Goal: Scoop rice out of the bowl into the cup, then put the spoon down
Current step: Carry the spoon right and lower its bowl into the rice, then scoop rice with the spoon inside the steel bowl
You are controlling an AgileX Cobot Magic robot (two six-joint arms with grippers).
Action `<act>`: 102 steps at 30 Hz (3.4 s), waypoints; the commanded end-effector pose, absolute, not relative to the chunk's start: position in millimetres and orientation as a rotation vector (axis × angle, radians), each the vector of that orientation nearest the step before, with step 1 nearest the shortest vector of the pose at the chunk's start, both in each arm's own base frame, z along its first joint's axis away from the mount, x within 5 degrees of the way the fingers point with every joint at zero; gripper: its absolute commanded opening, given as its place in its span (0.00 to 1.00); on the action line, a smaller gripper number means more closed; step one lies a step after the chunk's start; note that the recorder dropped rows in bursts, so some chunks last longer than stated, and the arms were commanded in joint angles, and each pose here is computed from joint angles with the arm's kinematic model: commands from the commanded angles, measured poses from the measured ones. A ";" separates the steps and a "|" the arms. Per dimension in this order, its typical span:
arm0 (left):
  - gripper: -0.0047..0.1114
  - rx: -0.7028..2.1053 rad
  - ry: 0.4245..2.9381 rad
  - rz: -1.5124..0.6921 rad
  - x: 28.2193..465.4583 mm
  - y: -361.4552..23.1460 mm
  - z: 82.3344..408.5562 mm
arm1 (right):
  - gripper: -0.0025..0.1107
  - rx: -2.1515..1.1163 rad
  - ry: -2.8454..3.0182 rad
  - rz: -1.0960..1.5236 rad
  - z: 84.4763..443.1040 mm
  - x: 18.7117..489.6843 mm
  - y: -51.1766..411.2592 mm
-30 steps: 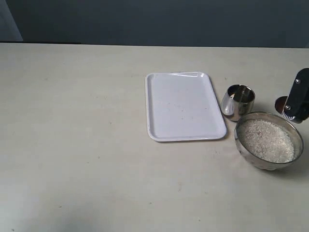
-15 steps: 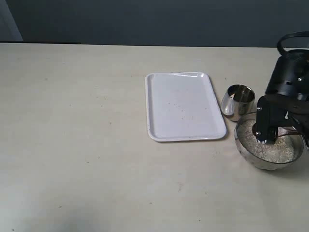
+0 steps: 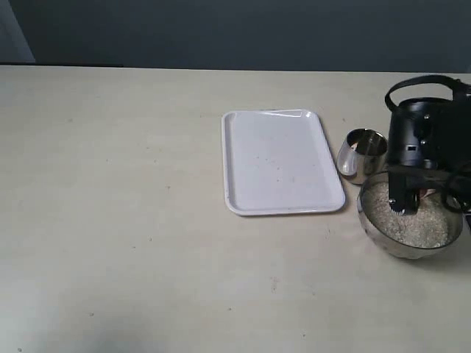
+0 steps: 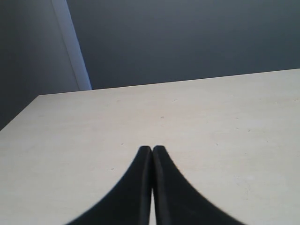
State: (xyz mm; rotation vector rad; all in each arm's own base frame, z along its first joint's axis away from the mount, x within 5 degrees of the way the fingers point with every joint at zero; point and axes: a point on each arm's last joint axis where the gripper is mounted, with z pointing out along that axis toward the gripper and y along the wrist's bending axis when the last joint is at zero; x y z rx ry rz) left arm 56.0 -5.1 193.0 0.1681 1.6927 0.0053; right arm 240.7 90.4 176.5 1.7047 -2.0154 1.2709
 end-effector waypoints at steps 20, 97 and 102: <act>0.04 0.160 1.678 -0.001 55.6 -5.1 194.9 | 0.01 1.756 -1.945 1.173 160.5 230.0 105.8; 0.04 0.160 1.680 -0.001 55.6 -5.1 194.7 | 0.01 1.636 -2.218 0.778 174.6 246.8 112.7; 0.04 0.160 1.680 -0.001 55.6 -5.1 194.7 | 0.01 1.591 -2.244 0.747 174.0 249.6 104.7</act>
